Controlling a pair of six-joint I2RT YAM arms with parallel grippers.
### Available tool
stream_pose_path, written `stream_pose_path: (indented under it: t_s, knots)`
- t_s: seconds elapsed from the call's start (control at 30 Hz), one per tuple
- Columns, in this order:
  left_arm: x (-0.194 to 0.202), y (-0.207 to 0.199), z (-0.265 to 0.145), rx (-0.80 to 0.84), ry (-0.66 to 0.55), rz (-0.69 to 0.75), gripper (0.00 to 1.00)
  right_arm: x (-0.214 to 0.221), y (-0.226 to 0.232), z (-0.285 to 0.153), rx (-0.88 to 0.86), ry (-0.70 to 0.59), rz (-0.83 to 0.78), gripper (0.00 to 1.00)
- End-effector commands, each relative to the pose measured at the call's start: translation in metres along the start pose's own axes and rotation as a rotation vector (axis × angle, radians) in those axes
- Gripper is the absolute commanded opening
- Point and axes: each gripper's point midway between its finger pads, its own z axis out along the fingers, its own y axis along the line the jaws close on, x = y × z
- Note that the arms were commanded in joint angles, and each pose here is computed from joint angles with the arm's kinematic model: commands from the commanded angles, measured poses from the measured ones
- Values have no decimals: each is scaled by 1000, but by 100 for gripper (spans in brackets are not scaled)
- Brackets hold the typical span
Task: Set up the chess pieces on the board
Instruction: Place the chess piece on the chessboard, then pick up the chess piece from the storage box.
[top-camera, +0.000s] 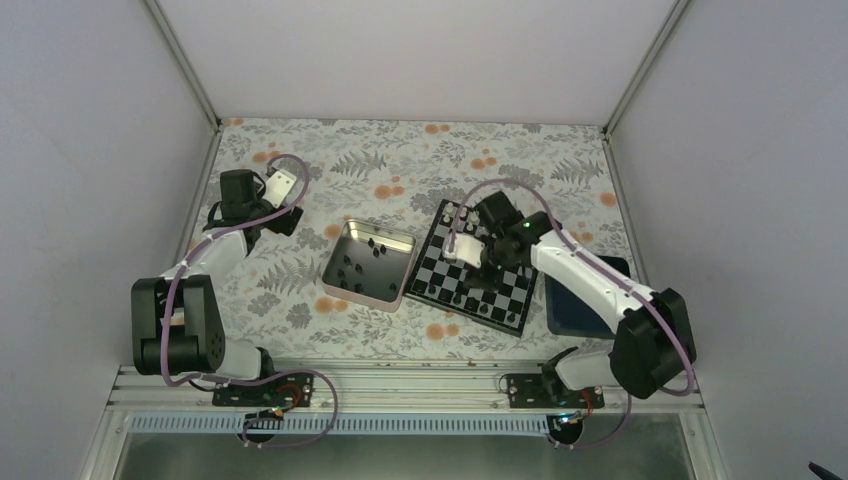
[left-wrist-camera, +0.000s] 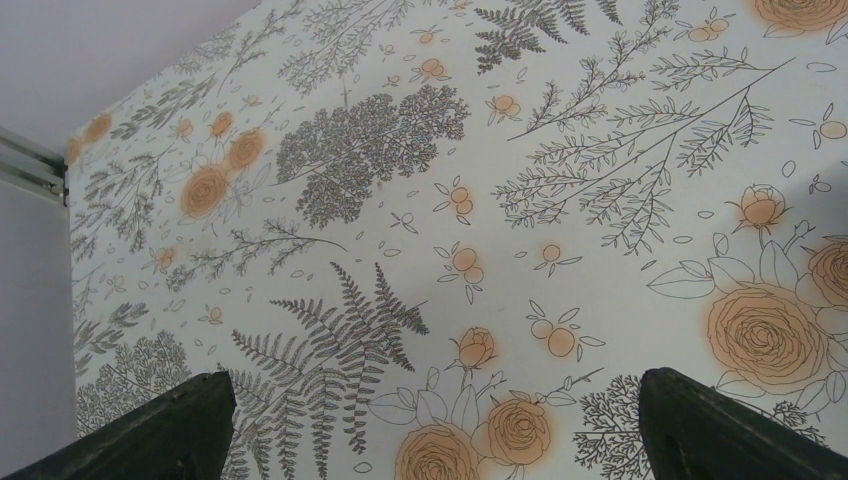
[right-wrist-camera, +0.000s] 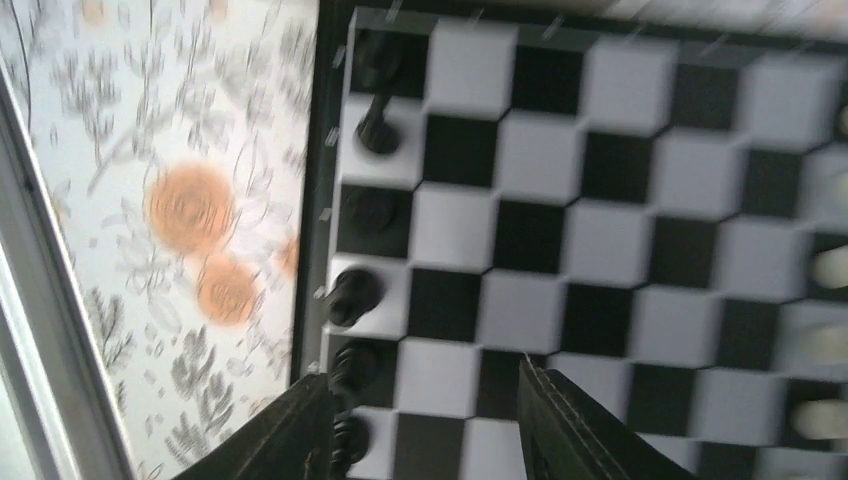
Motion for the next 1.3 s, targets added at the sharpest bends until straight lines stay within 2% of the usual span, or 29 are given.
stream_pose_path:
  t_s: [0.0,0.1,0.27,0.5,0.87,1.27]
  knots:
    - [-6,0,-1,-3,-25,20,100,-54,-22,-49,93,-140,-46,50]
    - [-8,1,-2,-4,-28,20,100,-97,-38,-59,134,-210,-73,51]
    - [-10,3,-5,-13,-34,21,100,-176,-41,-45,161,-299,-176,51]
    - [-10,1,-6,-4,-34,18,100,-236,-34,35,80,-257,-267,48]
    - [-11,0,-5,5,-35,13,100,-257,-22,111,-12,-183,-316,46]
    - [-8,-3,-2,19,-33,15,100,-241,-11,139,-88,-106,-309,39]
